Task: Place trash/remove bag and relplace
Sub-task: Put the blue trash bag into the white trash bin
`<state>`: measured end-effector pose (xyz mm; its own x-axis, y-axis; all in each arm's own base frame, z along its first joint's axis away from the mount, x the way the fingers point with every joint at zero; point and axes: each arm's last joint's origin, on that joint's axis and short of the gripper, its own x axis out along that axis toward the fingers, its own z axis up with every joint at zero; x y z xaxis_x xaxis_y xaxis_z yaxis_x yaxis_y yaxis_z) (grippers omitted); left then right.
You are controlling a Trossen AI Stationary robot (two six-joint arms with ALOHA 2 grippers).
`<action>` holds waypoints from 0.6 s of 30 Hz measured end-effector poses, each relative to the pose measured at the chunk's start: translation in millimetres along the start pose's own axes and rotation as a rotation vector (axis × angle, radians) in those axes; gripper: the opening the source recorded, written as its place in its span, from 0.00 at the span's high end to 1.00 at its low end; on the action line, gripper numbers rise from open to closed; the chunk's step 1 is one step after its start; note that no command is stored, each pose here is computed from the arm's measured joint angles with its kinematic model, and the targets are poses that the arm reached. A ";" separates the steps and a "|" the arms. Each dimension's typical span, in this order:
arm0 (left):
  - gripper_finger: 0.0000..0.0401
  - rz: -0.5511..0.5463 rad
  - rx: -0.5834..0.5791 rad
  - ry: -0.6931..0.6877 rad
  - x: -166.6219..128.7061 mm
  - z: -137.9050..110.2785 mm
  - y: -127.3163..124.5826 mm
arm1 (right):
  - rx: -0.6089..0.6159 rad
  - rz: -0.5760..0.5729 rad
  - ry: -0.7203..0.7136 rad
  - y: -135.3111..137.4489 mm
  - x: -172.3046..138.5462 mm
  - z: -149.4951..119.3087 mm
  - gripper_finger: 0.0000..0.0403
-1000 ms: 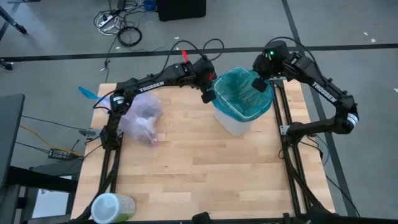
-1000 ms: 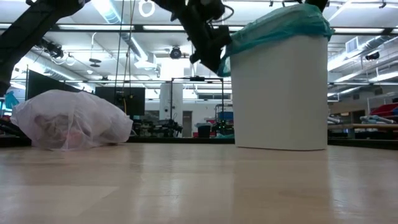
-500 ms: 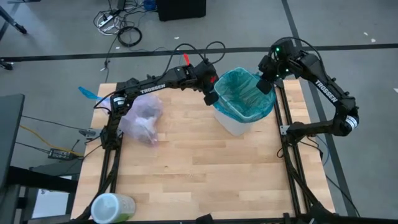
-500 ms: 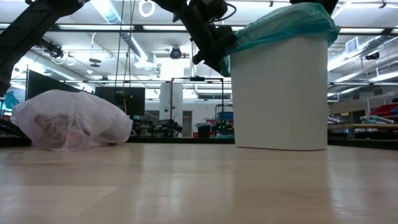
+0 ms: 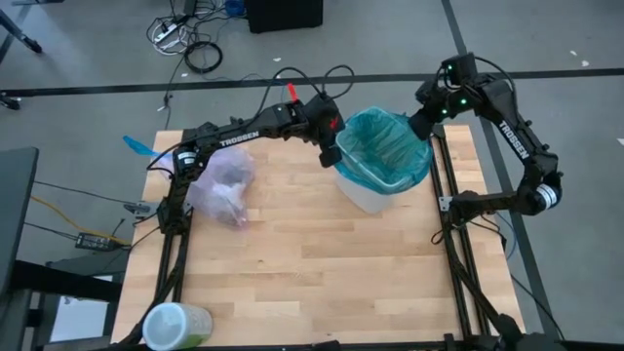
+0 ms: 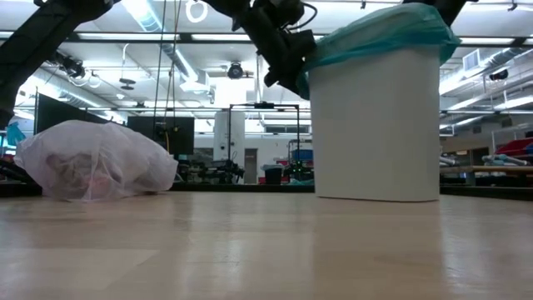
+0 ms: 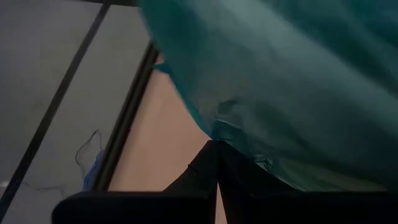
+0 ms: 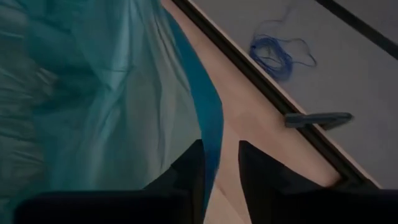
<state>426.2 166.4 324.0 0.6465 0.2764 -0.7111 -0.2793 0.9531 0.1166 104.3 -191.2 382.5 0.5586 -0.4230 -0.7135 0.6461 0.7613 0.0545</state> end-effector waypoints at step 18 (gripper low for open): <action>0.96 0.005 0.003 0.014 0.0 -1.3 0.1 | 0.038 0.071 -0.032 -17.7 -23.2 -16.7 0.72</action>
<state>425.2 166.3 323.1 0.6348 0.2798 -0.7203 -0.2804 0.9520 0.1227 71.3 -186.7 386.5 0.6197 -0.3842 -0.6843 0.6230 0.7711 0.1313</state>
